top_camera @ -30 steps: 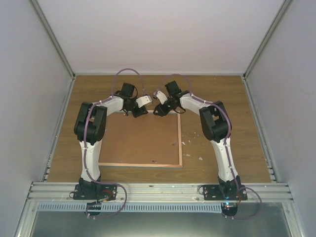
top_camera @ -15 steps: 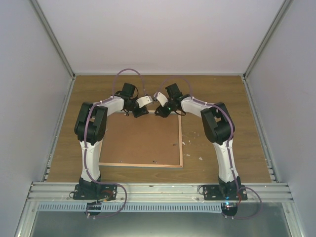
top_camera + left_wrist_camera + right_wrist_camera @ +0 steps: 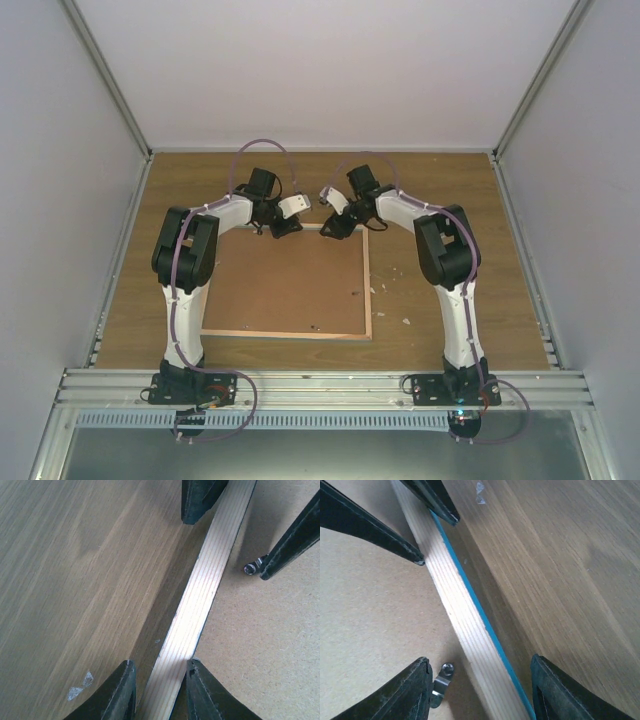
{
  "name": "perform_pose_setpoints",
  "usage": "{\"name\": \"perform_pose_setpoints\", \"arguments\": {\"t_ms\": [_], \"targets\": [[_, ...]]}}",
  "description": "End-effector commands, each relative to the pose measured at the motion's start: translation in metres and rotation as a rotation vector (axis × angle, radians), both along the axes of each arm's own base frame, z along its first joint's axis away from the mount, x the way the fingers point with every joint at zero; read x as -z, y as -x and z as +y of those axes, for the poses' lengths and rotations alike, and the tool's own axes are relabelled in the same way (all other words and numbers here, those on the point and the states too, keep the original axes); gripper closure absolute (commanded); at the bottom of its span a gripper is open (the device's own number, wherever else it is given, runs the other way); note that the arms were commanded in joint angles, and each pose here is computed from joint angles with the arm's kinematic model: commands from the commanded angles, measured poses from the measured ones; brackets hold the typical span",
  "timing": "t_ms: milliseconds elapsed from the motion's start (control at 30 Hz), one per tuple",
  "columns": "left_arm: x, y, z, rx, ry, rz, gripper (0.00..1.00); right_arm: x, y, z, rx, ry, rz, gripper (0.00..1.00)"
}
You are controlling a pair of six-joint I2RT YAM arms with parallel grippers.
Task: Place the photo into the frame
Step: Install the photo frame at the center of the board.
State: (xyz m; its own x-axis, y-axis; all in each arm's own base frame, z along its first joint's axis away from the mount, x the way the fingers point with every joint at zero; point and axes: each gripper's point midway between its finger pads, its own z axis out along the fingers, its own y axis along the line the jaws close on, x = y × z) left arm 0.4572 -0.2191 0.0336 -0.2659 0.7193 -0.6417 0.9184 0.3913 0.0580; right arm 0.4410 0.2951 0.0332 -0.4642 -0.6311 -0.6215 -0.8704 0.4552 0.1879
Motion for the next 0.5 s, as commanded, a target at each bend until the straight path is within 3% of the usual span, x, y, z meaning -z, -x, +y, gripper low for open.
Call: {"name": "perform_pose_setpoints", "arguments": {"t_ms": [0,167,467], "targets": [[0.035,0.004,0.014,-0.044,-0.084,0.065,0.71,0.000,0.027,-0.001,-0.042,-0.049,0.163,0.45],[0.035,0.004,0.013,-0.041,-0.082,0.065,0.71,-0.020,0.017,-0.006,-0.031,-0.141,0.188,0.45],[0.035,0.004,0.012,-0.040,-0.081,0.067,0.71,-0.002,0.017,-0.013,-0.052,0.036,0.070,0.41]]}}
